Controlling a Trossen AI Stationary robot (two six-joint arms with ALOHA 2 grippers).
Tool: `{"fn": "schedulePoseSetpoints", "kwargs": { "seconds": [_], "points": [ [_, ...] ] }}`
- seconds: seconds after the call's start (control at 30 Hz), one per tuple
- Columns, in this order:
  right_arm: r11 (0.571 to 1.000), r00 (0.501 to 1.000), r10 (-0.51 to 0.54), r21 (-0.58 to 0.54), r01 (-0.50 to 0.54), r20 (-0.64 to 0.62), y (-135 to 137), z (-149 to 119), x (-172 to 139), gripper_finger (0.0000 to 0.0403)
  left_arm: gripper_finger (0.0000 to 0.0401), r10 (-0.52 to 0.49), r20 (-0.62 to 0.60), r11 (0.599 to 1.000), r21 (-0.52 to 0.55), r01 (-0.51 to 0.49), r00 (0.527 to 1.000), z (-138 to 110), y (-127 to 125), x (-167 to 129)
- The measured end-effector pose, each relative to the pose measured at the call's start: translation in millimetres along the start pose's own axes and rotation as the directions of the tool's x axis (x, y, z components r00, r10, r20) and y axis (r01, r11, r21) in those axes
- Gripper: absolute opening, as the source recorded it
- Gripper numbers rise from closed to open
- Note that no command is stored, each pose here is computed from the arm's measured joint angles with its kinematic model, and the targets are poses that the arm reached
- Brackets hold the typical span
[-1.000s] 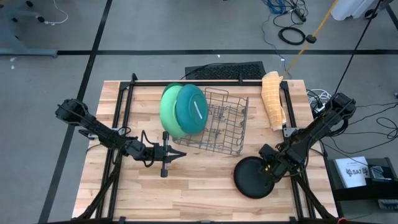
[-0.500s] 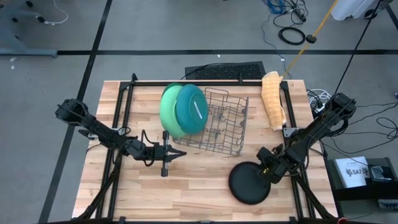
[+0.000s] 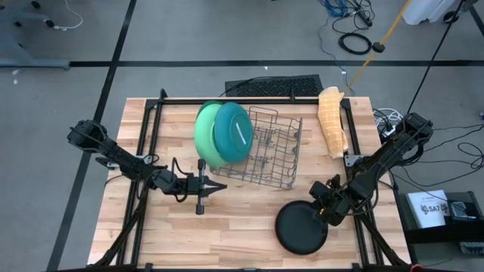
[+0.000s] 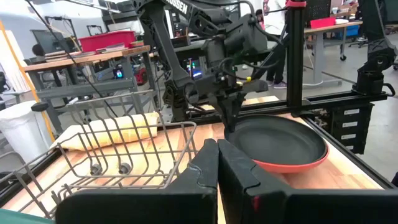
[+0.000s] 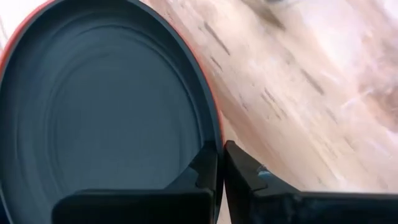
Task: Sort dishes
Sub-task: Put the black plate into the dish rack
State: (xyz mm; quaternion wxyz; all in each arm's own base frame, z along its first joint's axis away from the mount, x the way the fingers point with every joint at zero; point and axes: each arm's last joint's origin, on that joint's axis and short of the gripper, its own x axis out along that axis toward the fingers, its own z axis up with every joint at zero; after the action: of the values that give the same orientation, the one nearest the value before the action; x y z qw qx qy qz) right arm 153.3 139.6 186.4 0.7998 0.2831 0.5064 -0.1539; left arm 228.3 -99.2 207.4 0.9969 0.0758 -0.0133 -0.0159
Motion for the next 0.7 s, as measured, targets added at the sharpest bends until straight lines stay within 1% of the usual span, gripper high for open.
{"fn": "schedulePoseSetpoints", "kwargs": {
  "seconds": [0.2, 0.27, 0.4, 0.53, 0.7],
  "points": [
    [0.999, 0.998, -0.036, -0.030, 0.038, 0.046, 10, 9, -19, 0.0002, 0.0002, 0.000, 0.000, 1.000, 0.000, 0.000, 1.000, 0, 0, 0],
    [0.998, 0.997, -0.061, -0.020, 0.062, 0.053, 10, 12, -24, 0.0002, 0.0002, 0.000, 0.000, 1.000, 0.000, 0.000, 1.000, 0, 0, 0],
    [0.998, 0.997, -0.068, -0.002, 0.069, 0.046, 9, 15, -23, 0.0005, 0.0002, 0.000, 0.000, 1.000, 0.000, 0.000, 1.000, 0, 0, 0],
    [0.999, 0.997, -0.030, -0.012, 0.031, 0.066, 13, 18, -23, 0.0006, 0.0002, 0.000, 0.000, 1.000, 0.000, 0.000, 1.000, 0, 0, 0],
    [0.999, 0.997, -0.054, 0.009, 0.053, 0.057, 11, 21, -20, 0.0003, 0.0002, 0.000, 0.000, 1.000, 0.000, 0.000, 1.000, 0, 0, 0]
  ]
}}
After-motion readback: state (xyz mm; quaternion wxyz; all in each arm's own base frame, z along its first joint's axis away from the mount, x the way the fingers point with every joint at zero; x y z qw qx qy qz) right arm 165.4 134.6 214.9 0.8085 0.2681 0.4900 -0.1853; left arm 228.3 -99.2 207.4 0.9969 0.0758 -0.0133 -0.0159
